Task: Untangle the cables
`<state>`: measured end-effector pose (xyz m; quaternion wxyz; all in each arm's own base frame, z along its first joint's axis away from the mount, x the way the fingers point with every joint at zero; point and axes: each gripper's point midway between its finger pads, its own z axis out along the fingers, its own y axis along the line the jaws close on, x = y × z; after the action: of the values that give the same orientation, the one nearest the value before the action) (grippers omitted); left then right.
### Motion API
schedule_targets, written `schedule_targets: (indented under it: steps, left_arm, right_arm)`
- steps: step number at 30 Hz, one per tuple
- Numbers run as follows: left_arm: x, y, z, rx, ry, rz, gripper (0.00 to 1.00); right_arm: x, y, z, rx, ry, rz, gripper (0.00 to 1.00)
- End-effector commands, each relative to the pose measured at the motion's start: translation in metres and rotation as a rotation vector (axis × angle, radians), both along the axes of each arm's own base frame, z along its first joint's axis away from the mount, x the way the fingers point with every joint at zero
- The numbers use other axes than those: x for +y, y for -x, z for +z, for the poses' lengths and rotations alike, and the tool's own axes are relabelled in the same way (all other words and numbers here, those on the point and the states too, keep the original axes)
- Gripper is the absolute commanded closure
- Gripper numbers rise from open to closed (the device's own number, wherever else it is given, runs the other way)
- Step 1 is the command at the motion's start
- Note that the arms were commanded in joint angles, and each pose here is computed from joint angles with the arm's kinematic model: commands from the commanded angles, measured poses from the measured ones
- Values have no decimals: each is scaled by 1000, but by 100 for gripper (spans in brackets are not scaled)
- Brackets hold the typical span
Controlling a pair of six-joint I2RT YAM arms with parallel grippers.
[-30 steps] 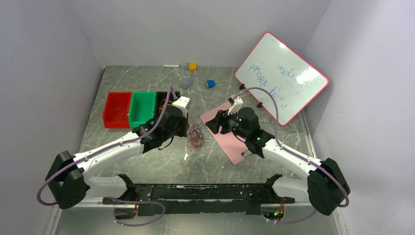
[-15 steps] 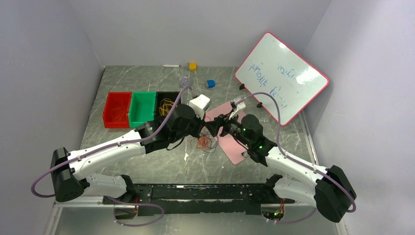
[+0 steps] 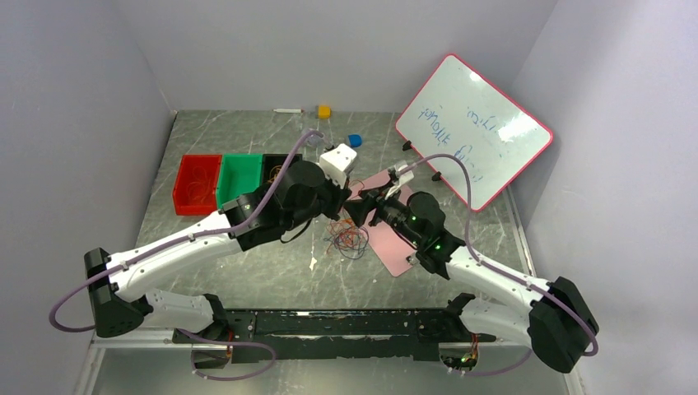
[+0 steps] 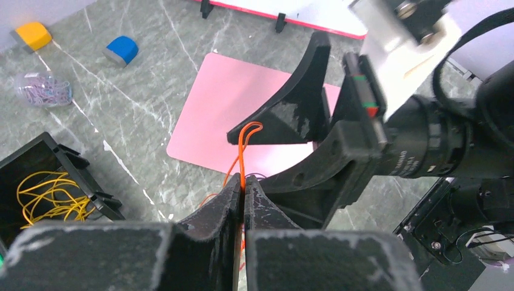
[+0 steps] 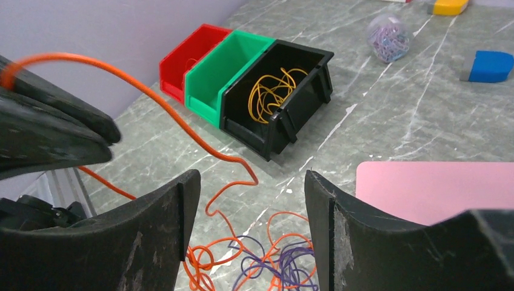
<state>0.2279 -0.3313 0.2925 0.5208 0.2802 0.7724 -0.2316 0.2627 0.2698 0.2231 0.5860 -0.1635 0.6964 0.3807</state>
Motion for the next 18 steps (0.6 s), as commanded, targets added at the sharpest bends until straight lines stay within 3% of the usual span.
schedule_targets:
  steps: [1, 8, 13, 18]
  left_arm:
    - [-7, 3, 15, -16, 12, -42, 93]
    - [-6, 4, 32, -34, 71, -37, 93]
    - [-5, -4, 59, -87, 102, -18, 93]
    - [1, -15, 100, -160, 130, -3, 93]
  right_arm:
    - [8, -2, 8, -17, -39, 18, 33]
    - [18, -8, 3, 11, -70, 27, 36]
    - [36, 6, -38, 113, -21, 150, 40]
    - [40, 17, -74, 191, 5, 164, 47]
